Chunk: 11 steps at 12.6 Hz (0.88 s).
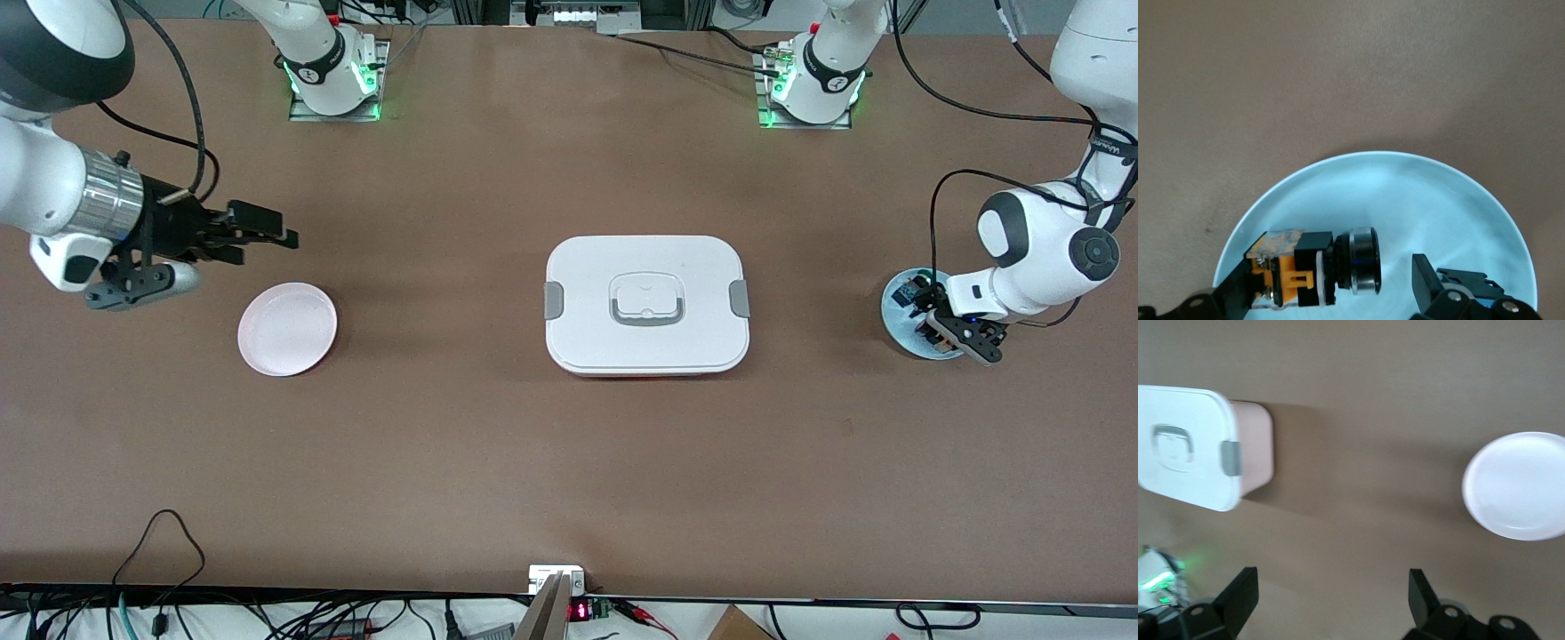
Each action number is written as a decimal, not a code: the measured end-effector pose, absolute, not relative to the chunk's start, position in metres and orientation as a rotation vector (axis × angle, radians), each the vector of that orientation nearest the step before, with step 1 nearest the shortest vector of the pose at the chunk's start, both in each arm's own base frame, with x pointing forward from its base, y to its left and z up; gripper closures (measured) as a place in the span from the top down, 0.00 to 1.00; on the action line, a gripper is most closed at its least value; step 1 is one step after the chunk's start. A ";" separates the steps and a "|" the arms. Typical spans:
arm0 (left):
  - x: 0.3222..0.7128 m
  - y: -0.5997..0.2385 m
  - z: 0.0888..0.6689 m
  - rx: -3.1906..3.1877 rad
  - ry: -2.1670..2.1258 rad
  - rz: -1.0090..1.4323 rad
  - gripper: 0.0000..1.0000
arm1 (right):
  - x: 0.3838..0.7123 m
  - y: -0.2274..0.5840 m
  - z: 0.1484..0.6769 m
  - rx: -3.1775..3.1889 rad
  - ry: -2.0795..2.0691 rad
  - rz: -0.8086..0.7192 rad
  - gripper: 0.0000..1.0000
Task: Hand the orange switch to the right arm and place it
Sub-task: 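Lift the orange switch with the left gripper while the right gripper advances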
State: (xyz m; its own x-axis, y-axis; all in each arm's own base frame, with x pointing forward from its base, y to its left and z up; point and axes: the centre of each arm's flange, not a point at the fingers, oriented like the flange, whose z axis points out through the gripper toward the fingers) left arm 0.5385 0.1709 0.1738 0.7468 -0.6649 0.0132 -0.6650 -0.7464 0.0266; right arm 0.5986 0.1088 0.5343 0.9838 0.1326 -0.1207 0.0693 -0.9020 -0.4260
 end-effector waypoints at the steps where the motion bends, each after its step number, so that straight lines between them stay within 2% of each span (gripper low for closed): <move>1: 0.538 0.172 0.172 2.908 -1.105 0.003 1.00 | 0.600 0.118 0.528 -2.636 -0.137 0.203 1.00; 2: 0.538 0.172 0.172 2.907 -1.103 0.003 1.00 | 0.599 0.126 0.522 -2.576 -0.133 0.200 1.00; 4: 0.539 0.172 0.172 2.907 -1.104 0.005 0.78 | 0.599 0.138 0.507 -2.444 -0.124 0.188 1.00; 5: 0.539 0.172 0.172 2.907 -1.104 0.007 0.73 | 0.598 0.141 0.497 -2.394 -0.119 0.190 1.00; 11: 0.557 0.170 0.195 2.892 -1.118 -0.018 0.73 | 0.590 0.203 0.470 -2.023 0.028 0.193 1.00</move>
State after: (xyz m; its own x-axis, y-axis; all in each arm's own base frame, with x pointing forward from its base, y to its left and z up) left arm 0.5573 0.1701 0.1950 0.7399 -0.6727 0.0040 -0.6722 -0.7391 0.0425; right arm 0.5897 0.2030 0.4696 0.9867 0.0655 -0.1491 -0.1049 -0.4452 -0.8893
